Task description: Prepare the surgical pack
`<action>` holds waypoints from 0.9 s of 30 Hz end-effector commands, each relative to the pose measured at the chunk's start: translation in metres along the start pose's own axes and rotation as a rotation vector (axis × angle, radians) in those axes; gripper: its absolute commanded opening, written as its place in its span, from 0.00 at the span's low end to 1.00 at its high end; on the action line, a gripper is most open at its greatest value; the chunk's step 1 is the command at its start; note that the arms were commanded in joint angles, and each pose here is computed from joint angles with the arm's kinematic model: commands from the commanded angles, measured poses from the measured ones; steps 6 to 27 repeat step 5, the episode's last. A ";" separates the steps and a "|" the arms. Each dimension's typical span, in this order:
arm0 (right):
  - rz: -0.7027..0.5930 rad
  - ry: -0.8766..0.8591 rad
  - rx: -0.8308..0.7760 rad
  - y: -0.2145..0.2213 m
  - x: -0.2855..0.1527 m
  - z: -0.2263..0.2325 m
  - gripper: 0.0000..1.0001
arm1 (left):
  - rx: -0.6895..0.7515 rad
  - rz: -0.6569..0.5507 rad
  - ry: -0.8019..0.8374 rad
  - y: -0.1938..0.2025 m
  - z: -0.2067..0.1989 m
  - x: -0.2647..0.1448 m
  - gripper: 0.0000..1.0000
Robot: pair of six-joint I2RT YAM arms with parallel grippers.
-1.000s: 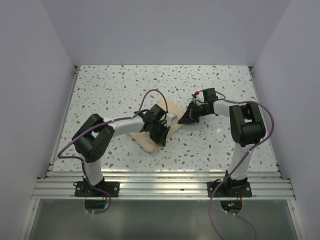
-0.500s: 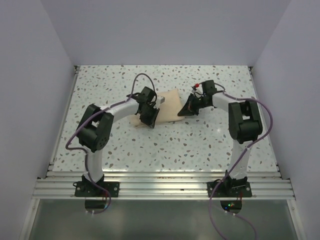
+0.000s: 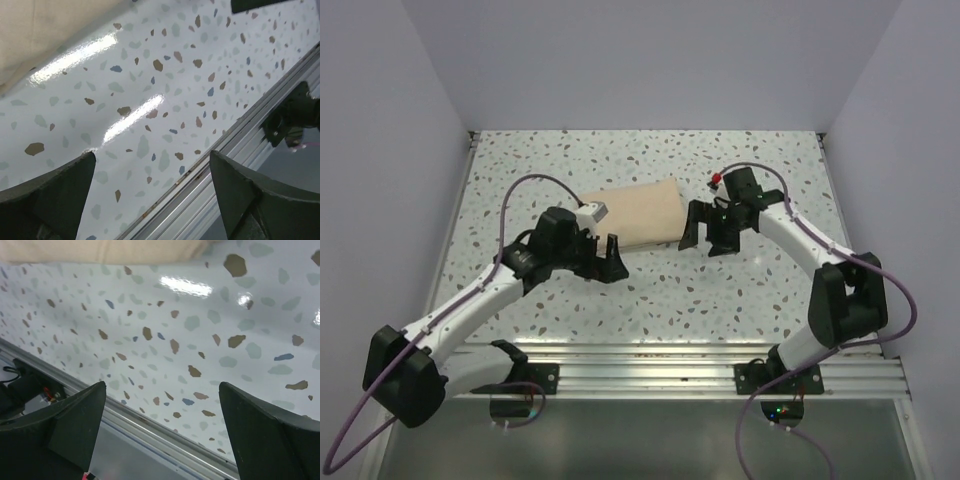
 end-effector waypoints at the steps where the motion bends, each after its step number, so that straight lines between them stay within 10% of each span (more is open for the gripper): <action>1: -0.035 0.051 0.007 0.006 0.016 -0.019 0.99 | -0.076 -0.183 -0.004 -0.021 -0.005 -0.001 1.00; 27: -0.121 -0.018 -0.052 0.010 0.033 -0.026 0.99 | -0.124 -0.283 -0.032 -0.030 -0.002 -0.001 1.00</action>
Point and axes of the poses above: each gripper's point midway between its finger pads, its own x axis out along the fingers, its own z axis along the line the jaws close on, y = z × x, the point moved 10 cm from there along -x, back along the fingers, and after that the axes turned 5 degrees about x, right-handed, at the moved point
